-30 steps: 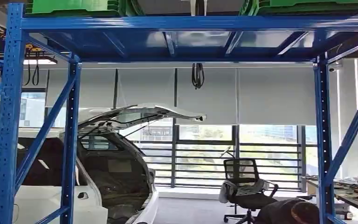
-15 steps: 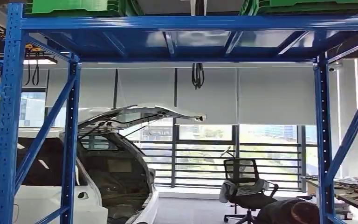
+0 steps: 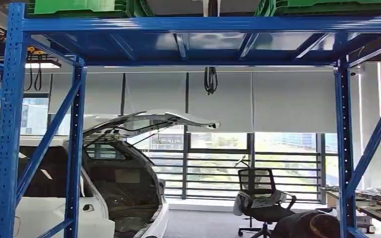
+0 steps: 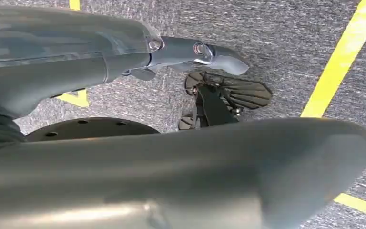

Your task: Take the parts from the cabinet and place them on the table.

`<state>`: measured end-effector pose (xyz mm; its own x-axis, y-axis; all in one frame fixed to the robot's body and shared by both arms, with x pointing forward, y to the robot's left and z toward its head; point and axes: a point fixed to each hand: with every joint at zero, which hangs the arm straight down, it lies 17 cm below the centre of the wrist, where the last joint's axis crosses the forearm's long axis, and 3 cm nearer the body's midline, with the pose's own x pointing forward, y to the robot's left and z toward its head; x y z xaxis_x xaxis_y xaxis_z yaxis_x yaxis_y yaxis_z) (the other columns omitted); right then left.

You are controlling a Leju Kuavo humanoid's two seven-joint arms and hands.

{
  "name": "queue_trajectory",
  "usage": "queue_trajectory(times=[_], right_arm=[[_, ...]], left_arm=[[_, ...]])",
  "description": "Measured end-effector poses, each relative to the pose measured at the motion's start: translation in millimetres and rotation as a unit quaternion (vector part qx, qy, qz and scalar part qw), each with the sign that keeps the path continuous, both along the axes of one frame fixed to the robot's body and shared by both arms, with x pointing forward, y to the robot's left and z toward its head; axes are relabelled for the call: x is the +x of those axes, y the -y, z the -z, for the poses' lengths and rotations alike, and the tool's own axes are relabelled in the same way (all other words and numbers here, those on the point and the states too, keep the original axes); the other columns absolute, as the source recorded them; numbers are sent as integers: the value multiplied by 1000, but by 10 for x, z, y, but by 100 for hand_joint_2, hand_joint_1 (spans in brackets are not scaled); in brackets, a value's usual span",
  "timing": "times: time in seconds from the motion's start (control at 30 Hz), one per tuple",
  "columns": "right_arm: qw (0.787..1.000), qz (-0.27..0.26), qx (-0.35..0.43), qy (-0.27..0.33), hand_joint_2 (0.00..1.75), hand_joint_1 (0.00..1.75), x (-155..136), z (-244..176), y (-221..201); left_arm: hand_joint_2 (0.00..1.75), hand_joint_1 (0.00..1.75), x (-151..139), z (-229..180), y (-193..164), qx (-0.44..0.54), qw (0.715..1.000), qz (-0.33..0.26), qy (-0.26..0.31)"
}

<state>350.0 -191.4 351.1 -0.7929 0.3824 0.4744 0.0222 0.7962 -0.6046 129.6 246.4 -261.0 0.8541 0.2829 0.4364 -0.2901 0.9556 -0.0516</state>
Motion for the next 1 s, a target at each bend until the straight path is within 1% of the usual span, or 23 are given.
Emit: queue_trajectory(times=[1.0], right_arm=[[1000,3,-1,-7,0,0,25,45,42]], left_arm=[[0,0,-14,3,10,1,1000,9,-1]])
